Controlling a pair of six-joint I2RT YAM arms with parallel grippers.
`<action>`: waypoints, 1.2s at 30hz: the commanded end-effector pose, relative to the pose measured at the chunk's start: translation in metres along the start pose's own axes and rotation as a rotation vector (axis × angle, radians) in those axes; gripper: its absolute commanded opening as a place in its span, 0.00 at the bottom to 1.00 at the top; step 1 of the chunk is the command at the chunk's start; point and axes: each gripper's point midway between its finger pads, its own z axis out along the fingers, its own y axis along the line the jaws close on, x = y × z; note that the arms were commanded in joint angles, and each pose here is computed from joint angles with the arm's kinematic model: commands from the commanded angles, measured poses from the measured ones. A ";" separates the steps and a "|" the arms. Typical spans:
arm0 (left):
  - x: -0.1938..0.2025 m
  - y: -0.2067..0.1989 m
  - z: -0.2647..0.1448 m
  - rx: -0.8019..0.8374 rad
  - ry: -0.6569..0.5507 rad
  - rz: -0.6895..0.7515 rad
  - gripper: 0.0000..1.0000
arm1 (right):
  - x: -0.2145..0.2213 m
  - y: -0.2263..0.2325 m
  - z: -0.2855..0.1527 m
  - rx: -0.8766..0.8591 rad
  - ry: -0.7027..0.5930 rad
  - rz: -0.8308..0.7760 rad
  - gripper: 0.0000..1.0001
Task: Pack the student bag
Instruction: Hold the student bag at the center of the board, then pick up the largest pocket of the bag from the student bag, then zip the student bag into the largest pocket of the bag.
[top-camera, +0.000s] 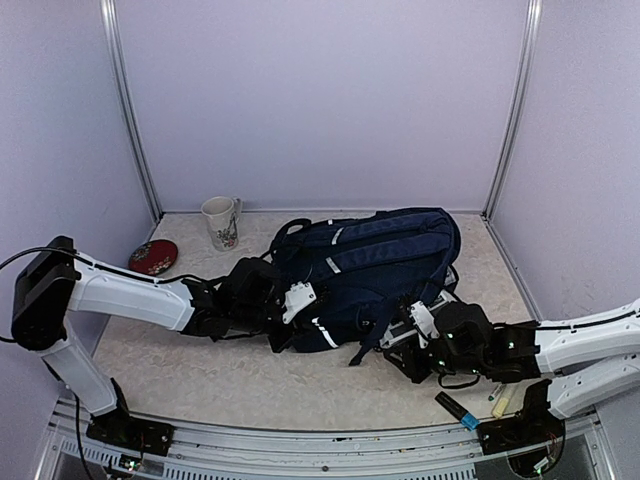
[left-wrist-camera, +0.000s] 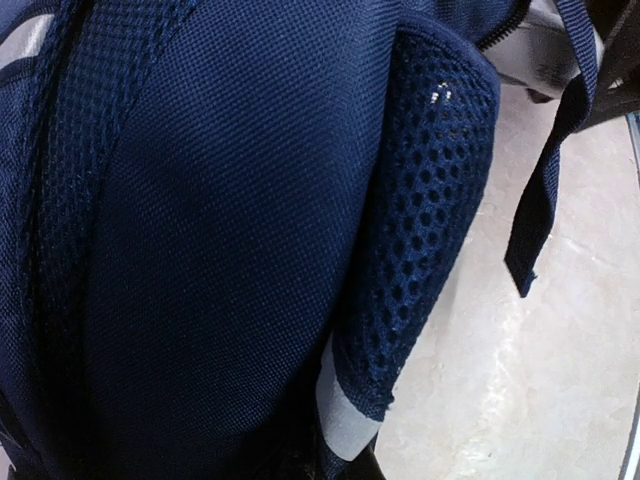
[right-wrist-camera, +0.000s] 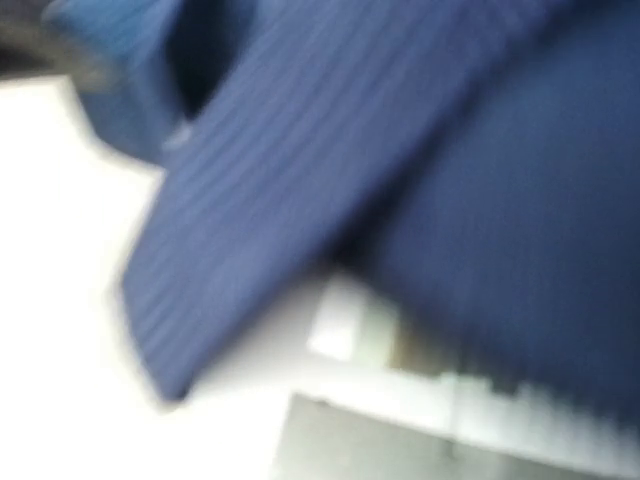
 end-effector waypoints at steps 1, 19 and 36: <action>-0.049 -0.048 -0.008 0.205 -0.153 0.042 0.00 | -0.033 -0.024 0.009 0.154 -0.182 -0.026 0.21; -0.030 -0.035 -0.010 0.151 -0.082 0.067 0.00 | -0.101 -0.119 -0.037 0.206 -0.376 0.044 0.33; -0.010 0.000 -0.017 0.064 -0.062 0.007 0.00 | -0.080 -0.112 -0.030 0.062 -0.113 0.106 0.44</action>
